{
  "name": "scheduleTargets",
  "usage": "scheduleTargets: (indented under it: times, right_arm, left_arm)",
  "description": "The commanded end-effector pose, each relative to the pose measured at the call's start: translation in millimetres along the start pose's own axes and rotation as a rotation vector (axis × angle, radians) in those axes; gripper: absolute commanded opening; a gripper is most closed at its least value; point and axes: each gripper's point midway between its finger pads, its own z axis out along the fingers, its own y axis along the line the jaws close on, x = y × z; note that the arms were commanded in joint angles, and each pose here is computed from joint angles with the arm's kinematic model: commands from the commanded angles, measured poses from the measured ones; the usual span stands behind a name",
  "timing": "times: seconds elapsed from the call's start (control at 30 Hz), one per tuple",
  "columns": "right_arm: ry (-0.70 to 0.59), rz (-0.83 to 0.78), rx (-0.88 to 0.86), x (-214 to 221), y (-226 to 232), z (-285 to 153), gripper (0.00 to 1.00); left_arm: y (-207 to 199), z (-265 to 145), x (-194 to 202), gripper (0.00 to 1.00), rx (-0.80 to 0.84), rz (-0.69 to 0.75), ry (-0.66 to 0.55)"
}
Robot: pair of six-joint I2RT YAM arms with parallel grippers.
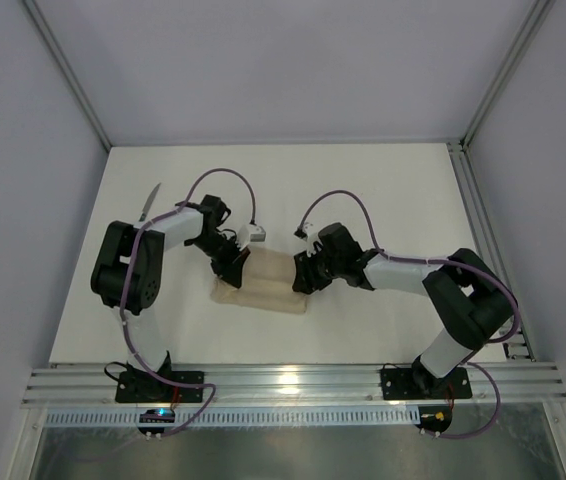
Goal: Fold the napkin into a case and place the utensils inside
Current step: Fold the lower triangle-folded napkin at the center of the board.
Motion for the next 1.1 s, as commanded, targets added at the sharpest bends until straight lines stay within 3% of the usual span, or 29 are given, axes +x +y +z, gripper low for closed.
scheduleTargets:
  times: [0.0,0.03,0.07,0.13,0.17,0.3,0.63,0.73,0.9,1.07]
  right_arm:
    - [0.000,-0.035,0.003,3,0,3,0.45]
    - [0.011,-0.030,0.022,7,-4,4,0.38]
    - [0.018,-0.029,0.032,9,-6,4,0.25]
    - [0.034,-0.026,0.047,16,-10,4,0.17]
    - [0.036,-0.027,0.049,17,-10,4,0.15]
    - [0.038,-0.033,0.054,19,-12,3,0.10]
    - [0.031,-0.066,0.038,16,-9,1,0.09]
    - [0.030,-0.068,0.027,15,-7,1,0.10]
    - [0.021,-0.077,0.017,12,-5,-1,0.12]
    - [0.018,-0.105,-0.027,10,3,-3,0.12]
  left_arm:
    - [10,0,-10,0.14,-0.040,0.016,-0.017]
    - [12,-1,-10,0.16,-0.047,0.010,-0.018]
    - [15,-2,-10,0.22,-0.063,0.006,-0.014]
    - [17,-5,-15,0.29,-0.087,-0.005,-0.027]
    - [18,-8,-17,0.36,-0.100,-0.003,-0.033]
    - [16,-24,-26,0.43,-0.158,0.010,-0.079]
    - [23,-49,-1,0.45,-0.201,-0.025,-0.089]
    - [20,-48,8,0.40,-0.193,-0.021,-0.078]
    - [22,-41,21,0.12,-0.194,-0.030,-0.049]
    - [29,-45,21,0.05,-0.210,-0.025,-0.088]
